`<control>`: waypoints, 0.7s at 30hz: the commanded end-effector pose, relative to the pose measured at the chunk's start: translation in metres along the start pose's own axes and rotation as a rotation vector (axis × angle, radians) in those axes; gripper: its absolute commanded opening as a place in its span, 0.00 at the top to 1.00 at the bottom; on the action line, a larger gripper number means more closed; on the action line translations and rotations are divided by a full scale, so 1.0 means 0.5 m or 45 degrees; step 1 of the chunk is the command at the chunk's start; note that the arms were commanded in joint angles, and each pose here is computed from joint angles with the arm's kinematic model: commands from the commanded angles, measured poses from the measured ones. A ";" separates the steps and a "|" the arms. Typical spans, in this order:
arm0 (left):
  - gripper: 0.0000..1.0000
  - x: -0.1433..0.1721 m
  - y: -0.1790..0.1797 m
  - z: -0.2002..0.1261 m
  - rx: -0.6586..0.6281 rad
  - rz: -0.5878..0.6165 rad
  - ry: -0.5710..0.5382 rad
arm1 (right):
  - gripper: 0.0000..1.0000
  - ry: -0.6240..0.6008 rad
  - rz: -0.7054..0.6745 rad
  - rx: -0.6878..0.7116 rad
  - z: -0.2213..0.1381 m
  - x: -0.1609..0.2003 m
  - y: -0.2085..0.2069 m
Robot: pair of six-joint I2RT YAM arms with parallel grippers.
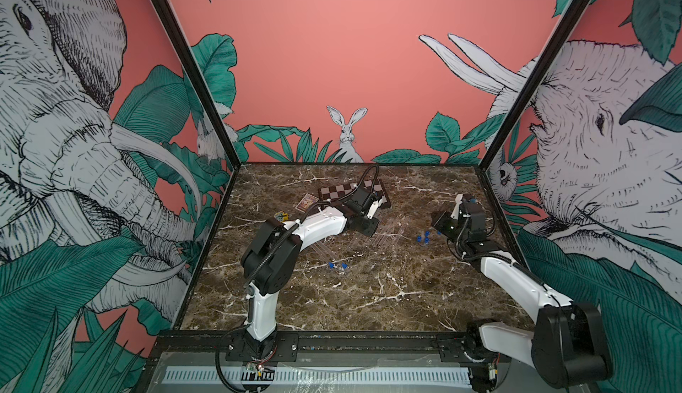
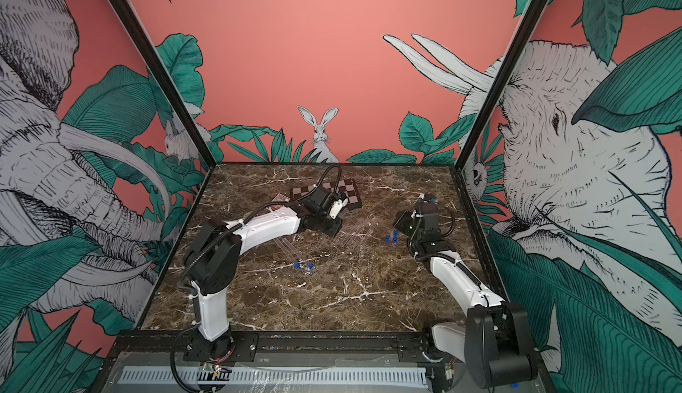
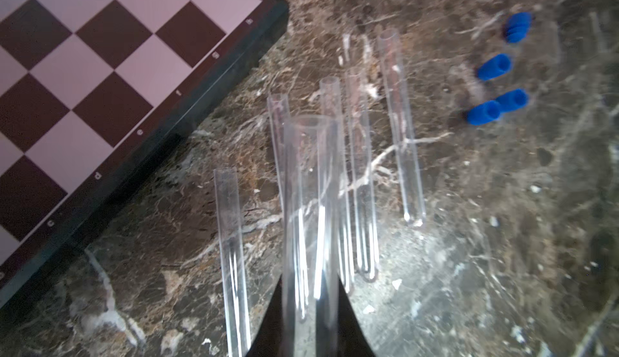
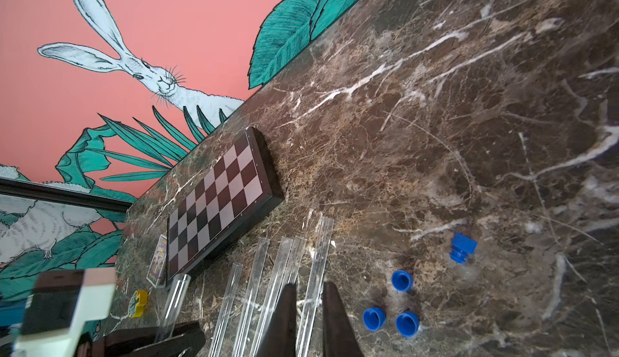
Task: Remove stoppers from test tubes
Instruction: Place the test tube at the center of the board.
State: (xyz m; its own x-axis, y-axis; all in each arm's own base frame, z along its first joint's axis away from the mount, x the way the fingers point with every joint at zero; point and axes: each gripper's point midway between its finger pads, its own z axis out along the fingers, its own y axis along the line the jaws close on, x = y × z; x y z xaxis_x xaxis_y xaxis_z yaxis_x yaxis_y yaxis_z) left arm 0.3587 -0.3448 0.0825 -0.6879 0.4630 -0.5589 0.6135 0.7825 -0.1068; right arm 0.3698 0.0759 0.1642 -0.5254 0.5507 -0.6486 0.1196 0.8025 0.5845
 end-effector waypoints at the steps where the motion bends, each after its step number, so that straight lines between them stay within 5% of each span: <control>1: 1.00 0.021 0.052 0.010 -0.186 -0.099 0.029 | 1.00 -0.066 -0.032 -0.002 -0.014 -0.028 0.011; 15: 1.00 0.082 0.119 0.009 -0.361 -0.070 0.155 | 1.00 -0.049 -0.020 -0.013 -0.009 -0.021 0.011; 21: 0.90 0.108 0.136 0.021 -0.352 -0.026 0.235 | 1.00 -0.049 -0.022 -0.010 -0.009 -0.020 0.010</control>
State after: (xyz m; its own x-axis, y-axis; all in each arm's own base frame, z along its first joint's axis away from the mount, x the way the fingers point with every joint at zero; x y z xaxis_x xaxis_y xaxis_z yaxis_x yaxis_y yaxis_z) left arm 0.3726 -0.2837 0.0440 -0.7629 0.4683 -0.4457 0.4793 0.8724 0.0962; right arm 0.3687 0.0742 0.1675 -0.5168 0.5475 -0.6581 0.1179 0.8070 0.5787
